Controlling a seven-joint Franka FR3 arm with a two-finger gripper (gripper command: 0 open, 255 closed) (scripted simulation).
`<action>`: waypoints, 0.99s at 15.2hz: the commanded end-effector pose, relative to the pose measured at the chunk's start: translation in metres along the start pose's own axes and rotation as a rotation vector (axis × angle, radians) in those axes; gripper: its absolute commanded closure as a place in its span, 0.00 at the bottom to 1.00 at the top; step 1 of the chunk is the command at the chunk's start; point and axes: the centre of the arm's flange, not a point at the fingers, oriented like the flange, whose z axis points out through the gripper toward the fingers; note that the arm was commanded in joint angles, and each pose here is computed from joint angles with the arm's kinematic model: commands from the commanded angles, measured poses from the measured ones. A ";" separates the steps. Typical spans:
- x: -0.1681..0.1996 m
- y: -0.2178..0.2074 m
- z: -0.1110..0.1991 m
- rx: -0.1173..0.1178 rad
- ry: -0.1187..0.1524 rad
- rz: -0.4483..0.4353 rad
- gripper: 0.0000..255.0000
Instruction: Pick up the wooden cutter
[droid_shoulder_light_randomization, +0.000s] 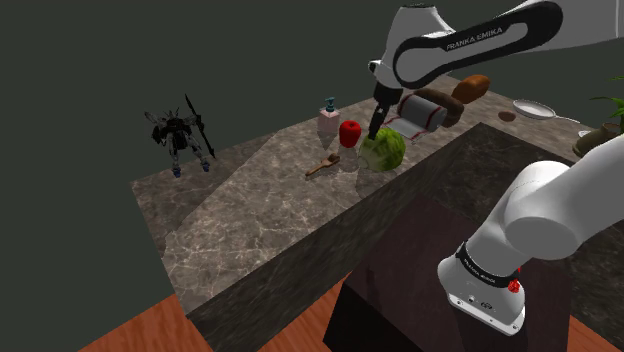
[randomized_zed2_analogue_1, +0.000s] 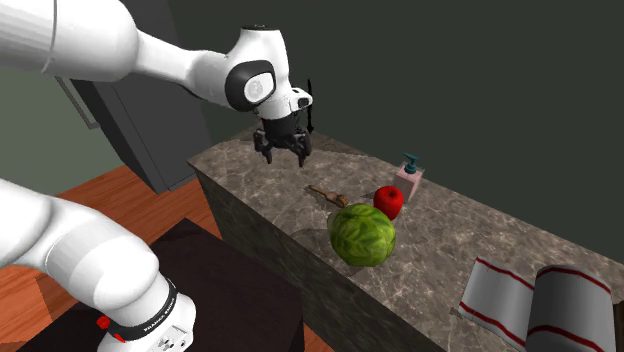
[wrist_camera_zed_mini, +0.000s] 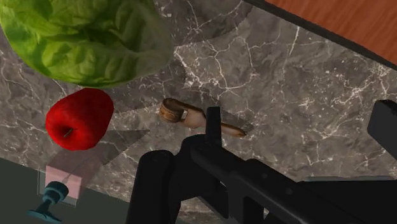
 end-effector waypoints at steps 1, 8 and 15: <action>0.009 0.014 0.020 0.008 0.006 -0.050 0.00; 0.050 0.056 0.094 0.042 0.019 -0.213 0.00; 0.098 0.088 0.168 0.075 0.033 -0.375 0.00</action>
